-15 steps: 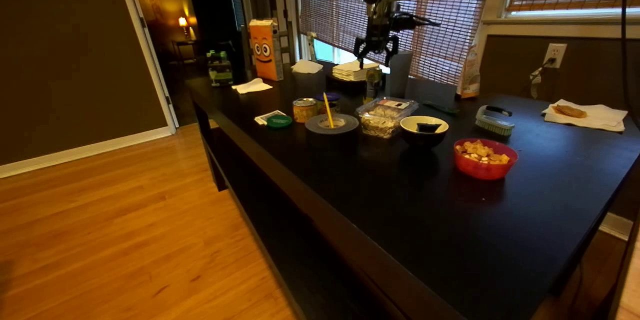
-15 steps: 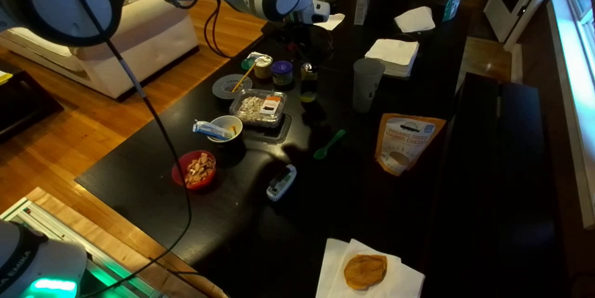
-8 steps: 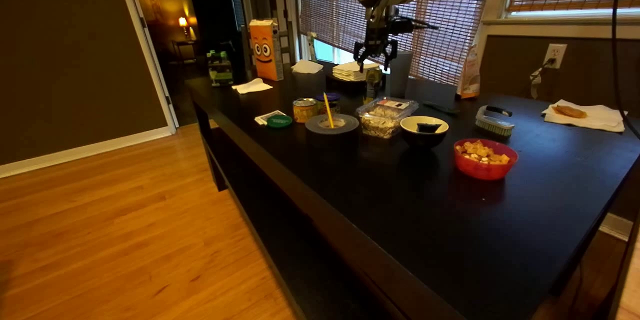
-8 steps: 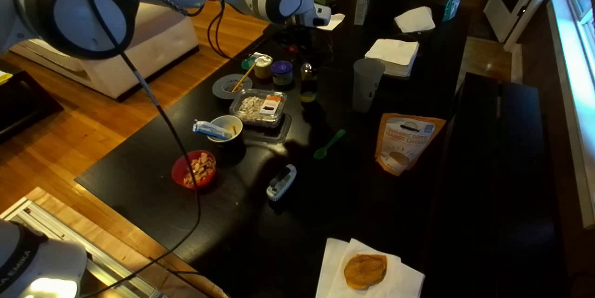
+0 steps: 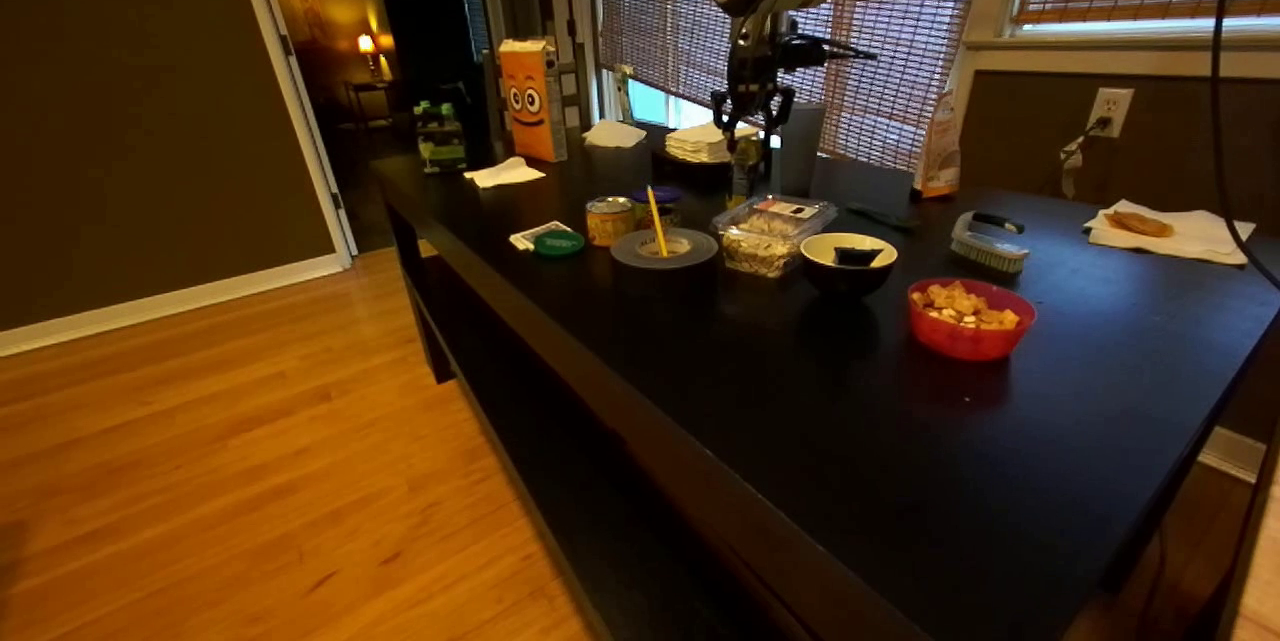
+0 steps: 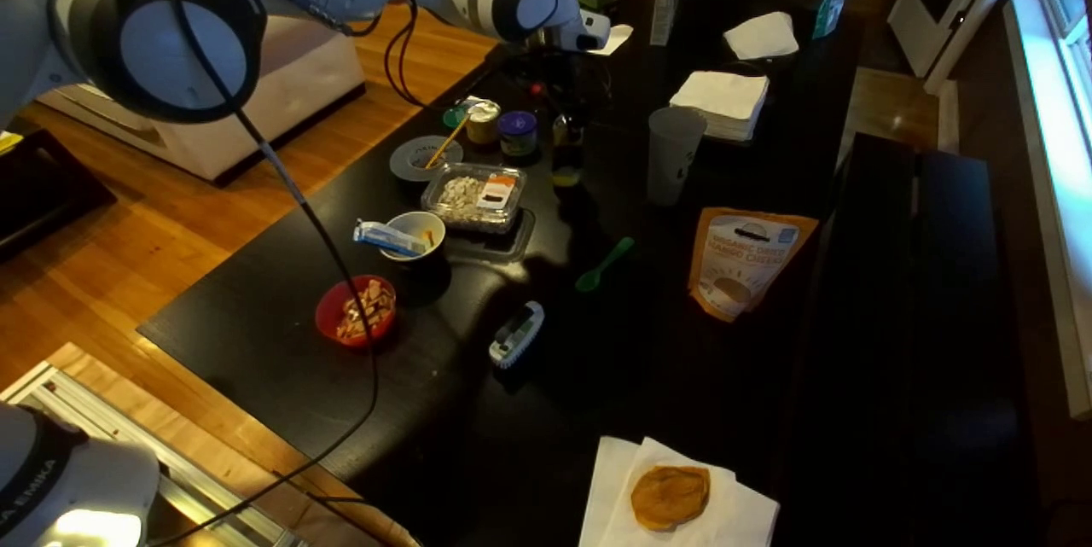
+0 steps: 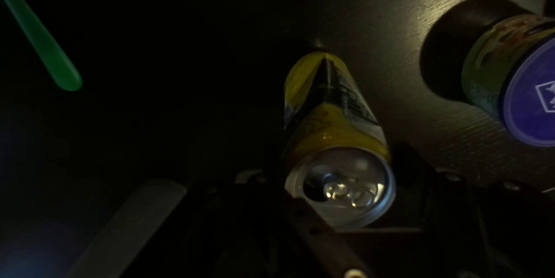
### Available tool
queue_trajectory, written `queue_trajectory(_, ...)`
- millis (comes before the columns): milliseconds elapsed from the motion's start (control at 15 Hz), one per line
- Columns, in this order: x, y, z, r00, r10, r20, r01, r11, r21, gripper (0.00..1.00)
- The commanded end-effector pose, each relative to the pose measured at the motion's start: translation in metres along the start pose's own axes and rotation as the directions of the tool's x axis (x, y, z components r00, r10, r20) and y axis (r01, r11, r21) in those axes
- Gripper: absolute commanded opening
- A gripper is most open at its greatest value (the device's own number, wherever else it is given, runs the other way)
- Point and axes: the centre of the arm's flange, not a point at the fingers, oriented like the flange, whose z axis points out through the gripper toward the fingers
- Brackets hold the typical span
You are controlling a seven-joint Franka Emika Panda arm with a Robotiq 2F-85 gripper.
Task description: Move the yellow can to the right
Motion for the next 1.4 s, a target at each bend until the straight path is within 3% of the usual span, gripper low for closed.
queue_trajectory(0,0.018,-0.005,0.005,1.0,0.022,0.013,-0.022,1.0,-0.005,0.54)
queue_trajectory(67,0.017,-0.004,0.004,1.0,0.023,0.014,-0.023,1.0,-0.009,0.44)
queue_trajectory(200,0.012,-0.003,-0.005,0.999,0.029,0.022,-0.029,0.999,-0.026,0.38)
queue_trajectory(867,-0.02,0.046,-0.078,0.977,0.193,0.092,-0.181,0.976,-0.122,0.38)
queue_trajectory(1333,-0.039,0.11,-0.074,0.924,0.369,0.105,-0.349,0.922,-0.165,0.38)
